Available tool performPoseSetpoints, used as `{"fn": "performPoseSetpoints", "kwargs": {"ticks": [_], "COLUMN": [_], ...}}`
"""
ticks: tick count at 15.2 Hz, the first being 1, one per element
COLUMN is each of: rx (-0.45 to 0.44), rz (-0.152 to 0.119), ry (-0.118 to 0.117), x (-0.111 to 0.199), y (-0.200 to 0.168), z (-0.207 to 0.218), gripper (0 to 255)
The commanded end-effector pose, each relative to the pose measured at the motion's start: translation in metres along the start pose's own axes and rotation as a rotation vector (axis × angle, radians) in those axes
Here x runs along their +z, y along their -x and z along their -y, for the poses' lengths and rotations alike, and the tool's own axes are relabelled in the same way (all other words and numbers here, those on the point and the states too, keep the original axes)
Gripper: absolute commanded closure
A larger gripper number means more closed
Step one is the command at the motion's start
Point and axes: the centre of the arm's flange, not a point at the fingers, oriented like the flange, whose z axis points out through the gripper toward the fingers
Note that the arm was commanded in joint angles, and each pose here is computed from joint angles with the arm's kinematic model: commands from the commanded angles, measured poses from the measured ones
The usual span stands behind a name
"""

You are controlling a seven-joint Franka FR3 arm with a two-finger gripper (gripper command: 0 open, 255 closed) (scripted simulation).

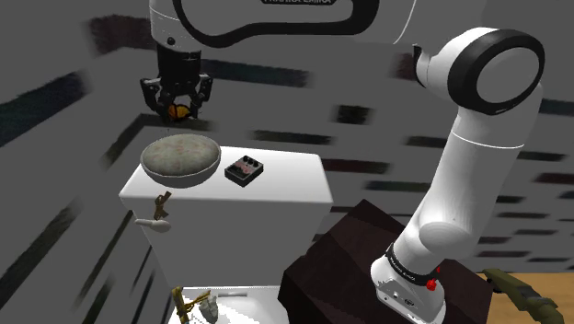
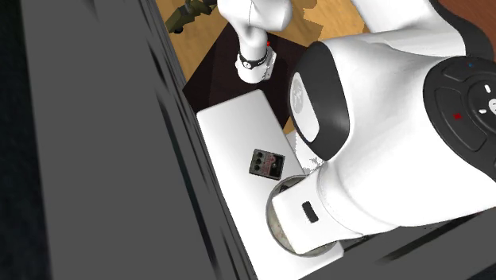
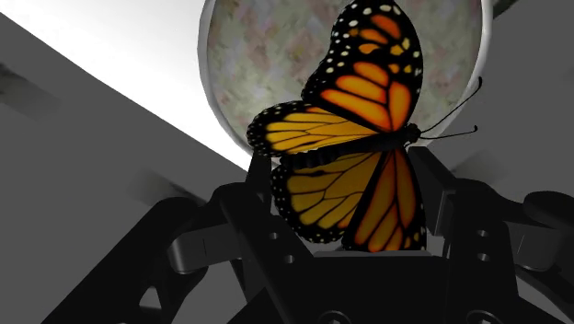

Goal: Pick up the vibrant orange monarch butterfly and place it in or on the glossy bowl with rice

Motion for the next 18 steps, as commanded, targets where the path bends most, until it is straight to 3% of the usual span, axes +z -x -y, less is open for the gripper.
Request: {"fn": "performPoseSetpoints", "kwargs": {"ticks": [1,10,18], "rx": [0.002,0.002,0.002], "rz": [-0.001,-0.001,-0.001], "ry": [0.0,0.0,0.0], "x": [0.01,0.056,0.056], "y": [-0.004,0.005,0.005], "z": [0.006,0.004,0.004], "gripper": [255,255,255]}}
